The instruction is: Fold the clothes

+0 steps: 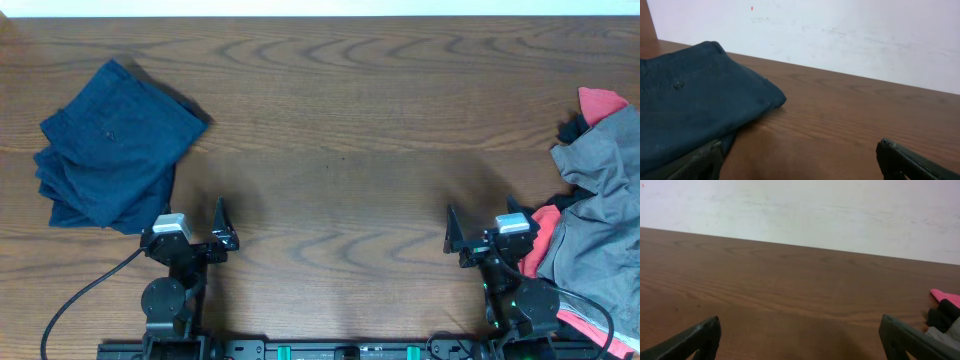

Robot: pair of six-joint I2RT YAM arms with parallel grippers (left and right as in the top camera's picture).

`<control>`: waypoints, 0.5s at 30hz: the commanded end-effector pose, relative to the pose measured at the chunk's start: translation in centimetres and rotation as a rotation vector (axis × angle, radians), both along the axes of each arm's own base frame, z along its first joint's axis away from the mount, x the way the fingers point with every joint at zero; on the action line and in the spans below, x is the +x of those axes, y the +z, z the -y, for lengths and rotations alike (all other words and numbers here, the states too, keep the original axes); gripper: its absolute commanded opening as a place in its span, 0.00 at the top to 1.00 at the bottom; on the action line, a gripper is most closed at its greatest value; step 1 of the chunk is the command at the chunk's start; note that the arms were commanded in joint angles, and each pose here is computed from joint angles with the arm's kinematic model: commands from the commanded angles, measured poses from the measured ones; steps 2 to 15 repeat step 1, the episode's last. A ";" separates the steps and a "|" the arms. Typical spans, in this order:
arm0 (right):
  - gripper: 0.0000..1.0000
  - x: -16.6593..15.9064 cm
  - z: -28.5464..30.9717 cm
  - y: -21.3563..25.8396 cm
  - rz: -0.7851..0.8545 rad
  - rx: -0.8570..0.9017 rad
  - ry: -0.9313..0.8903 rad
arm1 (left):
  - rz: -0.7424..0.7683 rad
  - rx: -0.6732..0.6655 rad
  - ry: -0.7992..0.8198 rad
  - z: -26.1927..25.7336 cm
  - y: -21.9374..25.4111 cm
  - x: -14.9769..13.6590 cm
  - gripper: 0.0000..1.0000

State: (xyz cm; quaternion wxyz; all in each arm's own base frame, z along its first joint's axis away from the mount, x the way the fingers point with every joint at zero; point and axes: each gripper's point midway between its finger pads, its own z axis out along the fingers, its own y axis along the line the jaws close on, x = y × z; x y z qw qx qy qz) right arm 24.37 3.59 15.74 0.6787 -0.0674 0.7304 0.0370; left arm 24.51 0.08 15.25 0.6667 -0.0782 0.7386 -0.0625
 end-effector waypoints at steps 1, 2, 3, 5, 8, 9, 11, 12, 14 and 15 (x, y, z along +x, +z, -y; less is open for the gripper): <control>0.01 0.0 0.1 -0.1 0.002 -0.011 -0.003 | -0.052 -0.006 0.018 -0.3 -1.6 -0.1 0.02; 0.01 0.0 0.1 -0.1 0.002 -0.011 -0.003 | -0.052 -0.006 0.018 -0.3 -1.6 -0.1 0.02; 0.01 0.0 0.1 -0.1 0.002 -0.011 -0.003 | -0.052 -0.006 0.018 -0.3 -1.6 -0.1 0.02; 0.01 0.0 0.1 -0.1 0.002 -0.011 -0.003 | -0.052 -0.006 0.018 -0.3 -1.6 -0.1 0.02; 0.01 0.0 0.1 -0.1 0.002 -0.011 -0.003 | -0.052 -0.006 0.018 -0.3 -1.6 -0.1 0.02; 0.01 0.0 0.1 -0.1 0.002 -0.011 -0.003 | -0.052 -0.006 0.018 -0.3 -1.6 -0.1 0.02; 0.01 0.0 0.1 -0.1 0.002 -0.011 -0.003 | -0.052 -0.006 0.018 -0.3 -1.6 -0.1 0.02; 0.01 0.0 0.1 -0.1 0.002 -0.011 -0.003 | -0.052 -0.006 0.018 -0.3 -1.6 -0.1 0.02; 0.01 0.0 0.1 -0.1 0.002 -0.011 -0.003 | -0.052 -0.006 0.018 -0.3 -1.6 -0.1 0.02; 0.01 0.0 0.1 -0.1 0.002 -0.011 -0.003 | -0.052 -0.006 0.018 -0.3 -1.6 -0.1 0.02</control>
